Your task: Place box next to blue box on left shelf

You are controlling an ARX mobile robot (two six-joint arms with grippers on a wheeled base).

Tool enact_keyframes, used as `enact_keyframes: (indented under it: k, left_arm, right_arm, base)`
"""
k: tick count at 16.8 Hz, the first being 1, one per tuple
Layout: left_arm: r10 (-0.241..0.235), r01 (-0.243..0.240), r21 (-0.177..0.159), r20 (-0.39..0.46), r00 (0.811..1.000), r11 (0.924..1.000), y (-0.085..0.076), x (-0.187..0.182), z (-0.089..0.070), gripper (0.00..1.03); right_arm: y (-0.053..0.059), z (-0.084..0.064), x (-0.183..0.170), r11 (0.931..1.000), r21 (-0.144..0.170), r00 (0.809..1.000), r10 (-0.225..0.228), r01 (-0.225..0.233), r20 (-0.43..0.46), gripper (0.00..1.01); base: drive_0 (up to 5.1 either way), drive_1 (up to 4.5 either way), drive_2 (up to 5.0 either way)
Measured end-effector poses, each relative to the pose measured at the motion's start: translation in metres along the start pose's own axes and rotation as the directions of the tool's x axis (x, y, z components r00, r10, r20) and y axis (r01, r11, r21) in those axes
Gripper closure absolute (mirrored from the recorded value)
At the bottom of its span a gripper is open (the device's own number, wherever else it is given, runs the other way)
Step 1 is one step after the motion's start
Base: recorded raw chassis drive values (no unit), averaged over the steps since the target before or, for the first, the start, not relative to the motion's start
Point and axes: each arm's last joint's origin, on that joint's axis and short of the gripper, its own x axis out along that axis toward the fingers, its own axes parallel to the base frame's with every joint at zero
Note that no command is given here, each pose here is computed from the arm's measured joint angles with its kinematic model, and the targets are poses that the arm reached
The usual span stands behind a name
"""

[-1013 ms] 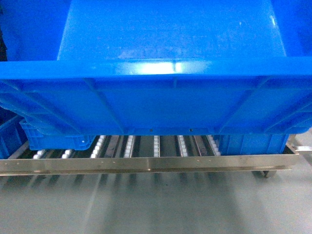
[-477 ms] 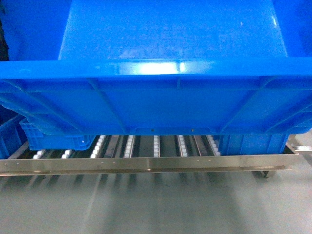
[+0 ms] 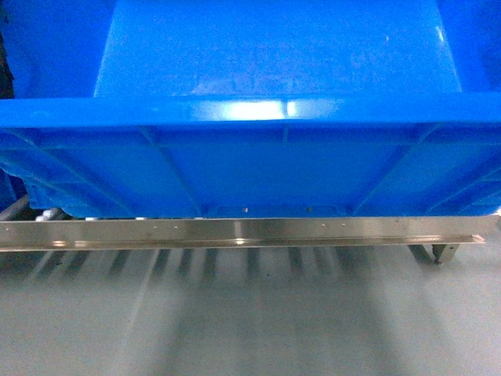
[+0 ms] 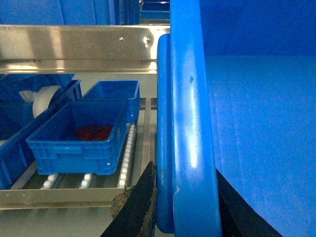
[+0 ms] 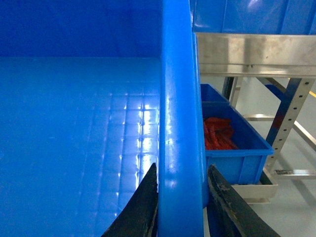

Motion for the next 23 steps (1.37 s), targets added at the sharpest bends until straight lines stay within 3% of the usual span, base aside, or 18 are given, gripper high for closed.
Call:
enact_keyframes:
  k: [23]
  left_arm:
    - [0.0, 0.0, 0.0, 0.0, 1.0, 1.0, -0.0001, 0.0, 0.0, 0.83]
  right_arm:
    - [-0.0001, 0.0001, 0.0, 1.0, 0.0, 1.0, -0.001, 0.001, 0.002, 0.8]
  base:
    - [0.0, 0.0, 0.0]
